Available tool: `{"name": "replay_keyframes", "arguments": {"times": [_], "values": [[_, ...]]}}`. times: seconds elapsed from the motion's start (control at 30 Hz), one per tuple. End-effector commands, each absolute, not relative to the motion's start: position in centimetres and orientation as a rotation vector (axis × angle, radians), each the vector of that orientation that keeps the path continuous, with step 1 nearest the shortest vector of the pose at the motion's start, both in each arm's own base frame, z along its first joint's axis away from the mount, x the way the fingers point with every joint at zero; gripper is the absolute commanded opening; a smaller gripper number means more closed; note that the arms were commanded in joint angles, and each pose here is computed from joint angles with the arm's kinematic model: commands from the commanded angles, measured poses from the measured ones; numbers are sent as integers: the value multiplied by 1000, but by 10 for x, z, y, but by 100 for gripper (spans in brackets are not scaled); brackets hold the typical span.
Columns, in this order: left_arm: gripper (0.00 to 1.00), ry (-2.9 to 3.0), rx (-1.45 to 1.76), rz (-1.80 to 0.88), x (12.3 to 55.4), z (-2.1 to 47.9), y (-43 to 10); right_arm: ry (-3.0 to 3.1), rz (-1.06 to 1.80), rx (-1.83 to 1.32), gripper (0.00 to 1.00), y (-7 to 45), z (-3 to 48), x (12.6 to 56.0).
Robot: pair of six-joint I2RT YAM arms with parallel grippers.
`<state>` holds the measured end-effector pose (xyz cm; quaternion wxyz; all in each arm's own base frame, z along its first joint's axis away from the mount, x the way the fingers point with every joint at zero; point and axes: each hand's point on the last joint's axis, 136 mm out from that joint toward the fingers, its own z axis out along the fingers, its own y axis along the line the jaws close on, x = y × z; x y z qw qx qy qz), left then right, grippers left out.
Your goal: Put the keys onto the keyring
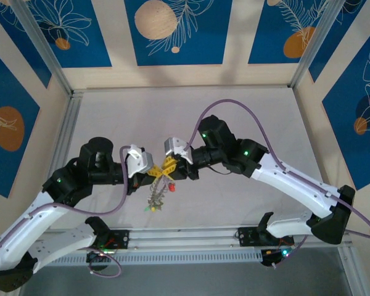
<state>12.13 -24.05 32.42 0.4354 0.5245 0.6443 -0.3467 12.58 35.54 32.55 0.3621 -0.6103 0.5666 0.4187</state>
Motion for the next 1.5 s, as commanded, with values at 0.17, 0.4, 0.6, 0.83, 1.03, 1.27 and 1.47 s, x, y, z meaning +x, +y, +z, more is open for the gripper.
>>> {"name": "replay_keyframes", "arguments": {"times": [0.17,0.4,0.6,0.83,1.03,1.27,1.47], "values": [[0,1431,1184,-1004,122,358,-256,1326,1148,-1526,18,353,345,112],[0,1398,1153,-1035,122,364,-259,1296,1164,-1521,25,345,341,106],[0,1385,1163,-1031,121,366,-259,1160,1249,-1537,37,331,350,83],[0,1364,1187,-1029,116,370,-257,1129,1305,-1556,44,326,349,76],[0,1346,1195,-1036,113,372,-256,1158,1290,-1509,41,323,349,86],[0,1230,1217,-1098,98,387,-256,1189,1306,-1473,25,327,349,96],[0,1182,1211,-1137,94,397,-258,1184,1323,-1483,16,328,347,95]]}}
